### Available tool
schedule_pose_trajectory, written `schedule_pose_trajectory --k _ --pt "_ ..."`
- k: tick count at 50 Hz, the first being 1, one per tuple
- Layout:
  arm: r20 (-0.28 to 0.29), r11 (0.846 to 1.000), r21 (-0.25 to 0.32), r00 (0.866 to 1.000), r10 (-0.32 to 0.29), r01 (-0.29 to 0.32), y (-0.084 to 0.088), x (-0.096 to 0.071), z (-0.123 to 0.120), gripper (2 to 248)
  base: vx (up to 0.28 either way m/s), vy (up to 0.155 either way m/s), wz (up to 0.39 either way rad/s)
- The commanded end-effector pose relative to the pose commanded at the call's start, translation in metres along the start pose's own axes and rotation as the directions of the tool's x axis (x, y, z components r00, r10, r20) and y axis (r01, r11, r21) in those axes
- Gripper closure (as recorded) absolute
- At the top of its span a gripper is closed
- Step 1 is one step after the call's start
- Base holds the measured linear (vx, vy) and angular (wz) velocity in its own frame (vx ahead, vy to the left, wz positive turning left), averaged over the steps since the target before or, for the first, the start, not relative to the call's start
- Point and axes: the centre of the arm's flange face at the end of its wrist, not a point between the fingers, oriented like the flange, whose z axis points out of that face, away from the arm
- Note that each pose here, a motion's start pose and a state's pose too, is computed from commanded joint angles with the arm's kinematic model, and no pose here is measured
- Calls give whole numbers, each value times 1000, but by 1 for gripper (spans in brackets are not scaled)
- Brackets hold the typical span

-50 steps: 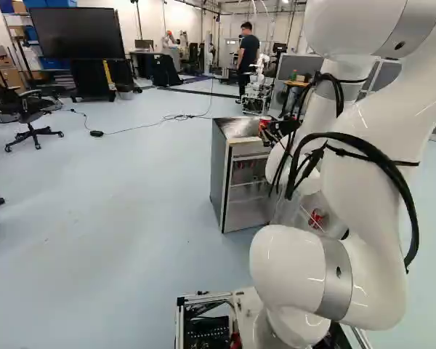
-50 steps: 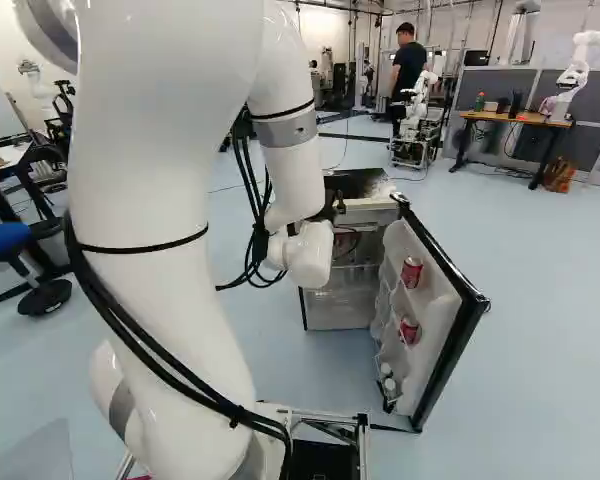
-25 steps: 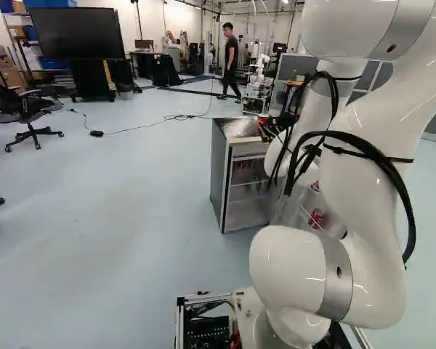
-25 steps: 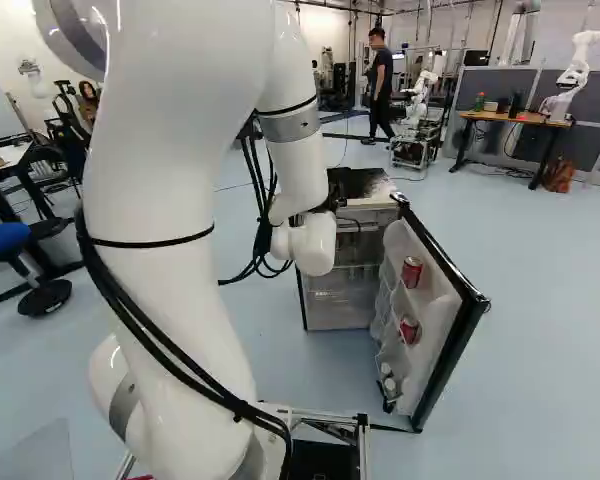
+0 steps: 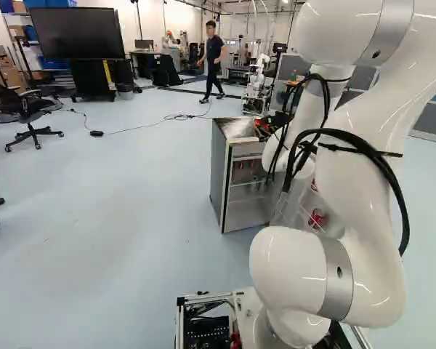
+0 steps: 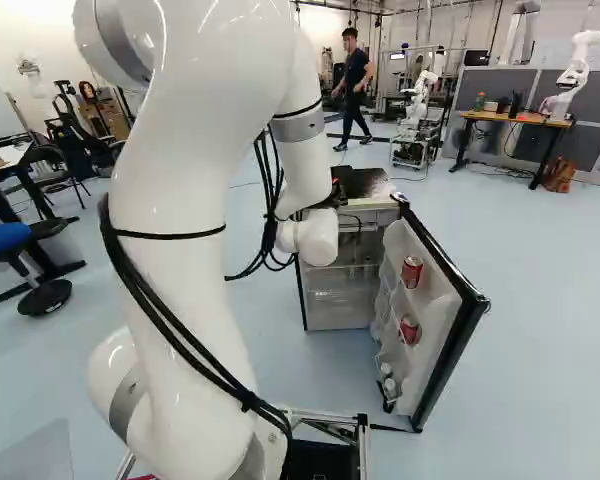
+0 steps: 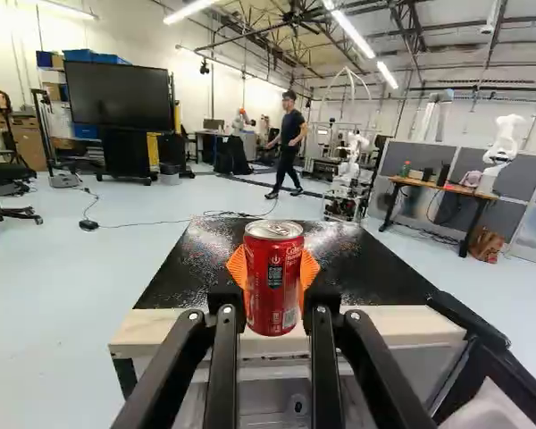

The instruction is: Grab a drink from the fridge

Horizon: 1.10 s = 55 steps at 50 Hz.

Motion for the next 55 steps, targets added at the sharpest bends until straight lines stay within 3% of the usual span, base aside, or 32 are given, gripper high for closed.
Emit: schedule_pose_trajectory --k 40,55 --pt "-46 998 57 999 -14 17 -9 -9 69 172 0 0 0" --pt "-47 997 77 999 -13 16 -13 -26 95 172 0 0 0"
